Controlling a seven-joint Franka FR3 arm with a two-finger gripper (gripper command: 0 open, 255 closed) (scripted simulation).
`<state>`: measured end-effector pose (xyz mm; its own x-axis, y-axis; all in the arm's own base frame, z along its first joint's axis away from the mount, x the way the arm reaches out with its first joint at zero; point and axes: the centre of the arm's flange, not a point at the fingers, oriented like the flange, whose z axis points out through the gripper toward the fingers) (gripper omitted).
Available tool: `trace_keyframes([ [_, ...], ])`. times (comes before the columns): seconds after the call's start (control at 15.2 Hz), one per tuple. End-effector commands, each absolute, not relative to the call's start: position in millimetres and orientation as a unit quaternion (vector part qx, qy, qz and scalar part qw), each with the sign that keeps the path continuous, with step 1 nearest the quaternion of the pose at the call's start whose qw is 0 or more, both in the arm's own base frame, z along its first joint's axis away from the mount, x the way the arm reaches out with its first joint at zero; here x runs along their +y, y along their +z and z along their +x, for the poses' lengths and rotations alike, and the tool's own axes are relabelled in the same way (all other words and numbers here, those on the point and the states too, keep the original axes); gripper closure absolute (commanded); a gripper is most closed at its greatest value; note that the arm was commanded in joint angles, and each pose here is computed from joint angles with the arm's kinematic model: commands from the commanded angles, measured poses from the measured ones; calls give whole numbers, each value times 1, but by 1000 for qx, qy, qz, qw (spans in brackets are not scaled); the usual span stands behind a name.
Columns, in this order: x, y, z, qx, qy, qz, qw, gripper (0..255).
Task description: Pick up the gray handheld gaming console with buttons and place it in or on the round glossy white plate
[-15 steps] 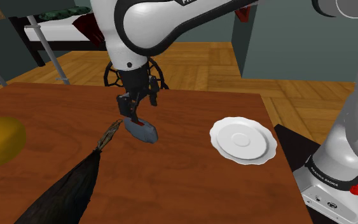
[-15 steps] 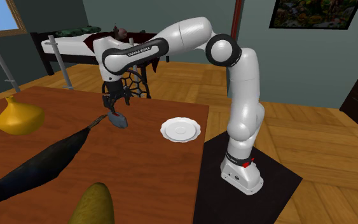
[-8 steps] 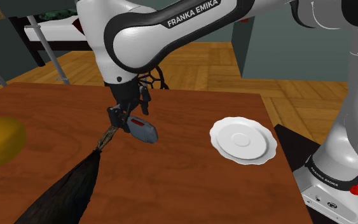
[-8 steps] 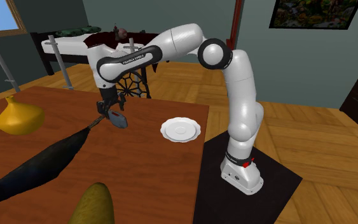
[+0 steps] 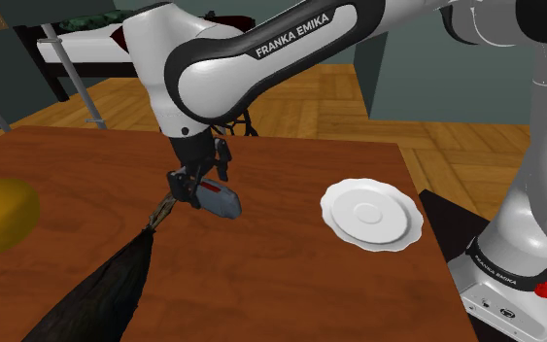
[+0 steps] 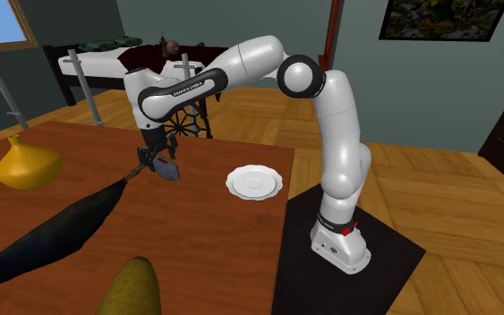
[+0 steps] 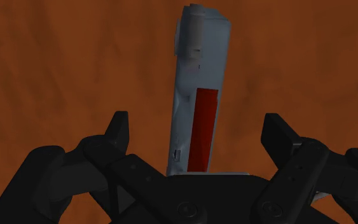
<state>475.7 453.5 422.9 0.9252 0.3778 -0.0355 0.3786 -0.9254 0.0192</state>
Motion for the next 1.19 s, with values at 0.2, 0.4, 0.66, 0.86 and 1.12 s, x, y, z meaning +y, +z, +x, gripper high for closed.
trace_keyframes([
  [0.2, 453, 423, 476, 193, -16, 981, 13, 255],
  [0.4, 453, 423, 476, 193, -16, 981, 13, 255],
  [0.66, 454, 423, 476, 193, -16, 981, 13, 255],
  [0.86, 453, 433, 476, 193, -16, 981, 13, 255],
  [1.12, 453, 454, 476, 193, -16, 981, 13, 255],
])
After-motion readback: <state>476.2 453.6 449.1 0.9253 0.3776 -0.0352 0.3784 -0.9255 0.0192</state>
